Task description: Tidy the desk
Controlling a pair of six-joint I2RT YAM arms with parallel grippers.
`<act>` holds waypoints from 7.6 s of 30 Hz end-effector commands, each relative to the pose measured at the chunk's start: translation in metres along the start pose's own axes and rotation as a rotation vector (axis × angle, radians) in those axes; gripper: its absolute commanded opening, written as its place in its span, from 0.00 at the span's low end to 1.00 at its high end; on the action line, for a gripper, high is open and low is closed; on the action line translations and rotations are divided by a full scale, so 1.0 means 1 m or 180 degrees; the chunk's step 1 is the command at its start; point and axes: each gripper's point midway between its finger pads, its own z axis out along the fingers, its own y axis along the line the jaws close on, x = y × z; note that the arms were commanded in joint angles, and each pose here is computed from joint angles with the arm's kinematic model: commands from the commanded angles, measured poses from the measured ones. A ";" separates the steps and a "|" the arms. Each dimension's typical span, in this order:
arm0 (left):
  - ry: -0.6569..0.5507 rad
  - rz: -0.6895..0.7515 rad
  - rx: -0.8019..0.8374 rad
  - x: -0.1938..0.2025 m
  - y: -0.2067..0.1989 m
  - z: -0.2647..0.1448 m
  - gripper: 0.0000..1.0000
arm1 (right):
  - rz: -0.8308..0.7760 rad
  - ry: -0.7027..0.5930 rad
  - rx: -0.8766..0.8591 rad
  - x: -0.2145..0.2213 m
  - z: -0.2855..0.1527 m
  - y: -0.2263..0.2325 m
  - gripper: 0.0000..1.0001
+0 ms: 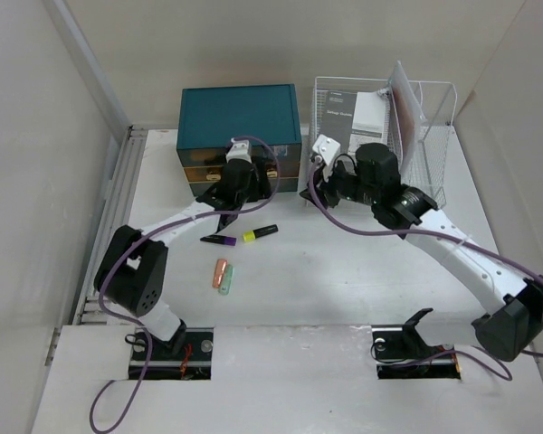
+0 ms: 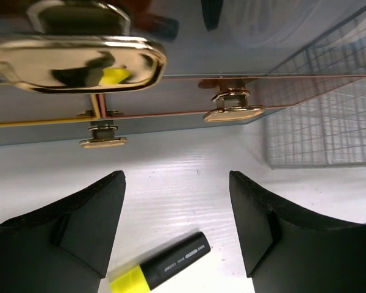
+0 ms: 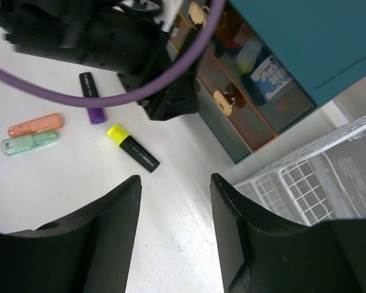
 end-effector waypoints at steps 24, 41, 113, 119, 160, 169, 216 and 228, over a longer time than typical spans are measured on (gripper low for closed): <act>-0.0465 0.0094 -0.0381 -0.045 -0.042 0.050 0.64 | 0.0178 -0.0094 -0.0249 0.015 -0.016 0.014 0.54; -0.0492 0.0072 -0.0576 -0.042 -0.034 0.054 0.08 | 0.0187 -0.0090 -0.0222 0.018 -0.016 0.011 0.54; -0.0086 0.0076 0.0019 0.029 -0.044 -0.022 0.02 | -0.4507 0.0452 -0.2191 0.138 0.151 0.259 0.55; -0.0043 0.0089 0.0027 0.034 -0.042 -0.022 0.02 | -0.4387 0.0514 -0.2593 0.151 0.149 0.278 0.50; -0.0028 0.0089 0.0052 0.035 -0.044 -0.023 0.02 | -0.3925 0.1505 -0.3545 0.240 0.124 0.290 0.48; -0.0028 0.0089 0.0052 0.035 -0.044 -0.023 0.02 | -0.3870 0.1758 -0.3897 0.263 0.104 0.289 0.48; -0.0042 0.0039 0.0131 0.033 -0.048 -0.027 0.01 | -0.3480 0.2355 -0.3920 0.284 0.094 0.285 0.46; -0.0065 0.0029 0.0146 0.030 -0.049 -0.029 0.01 | -0.3381 0.2696 -0.4276 0.301 0.065 0.280 0.45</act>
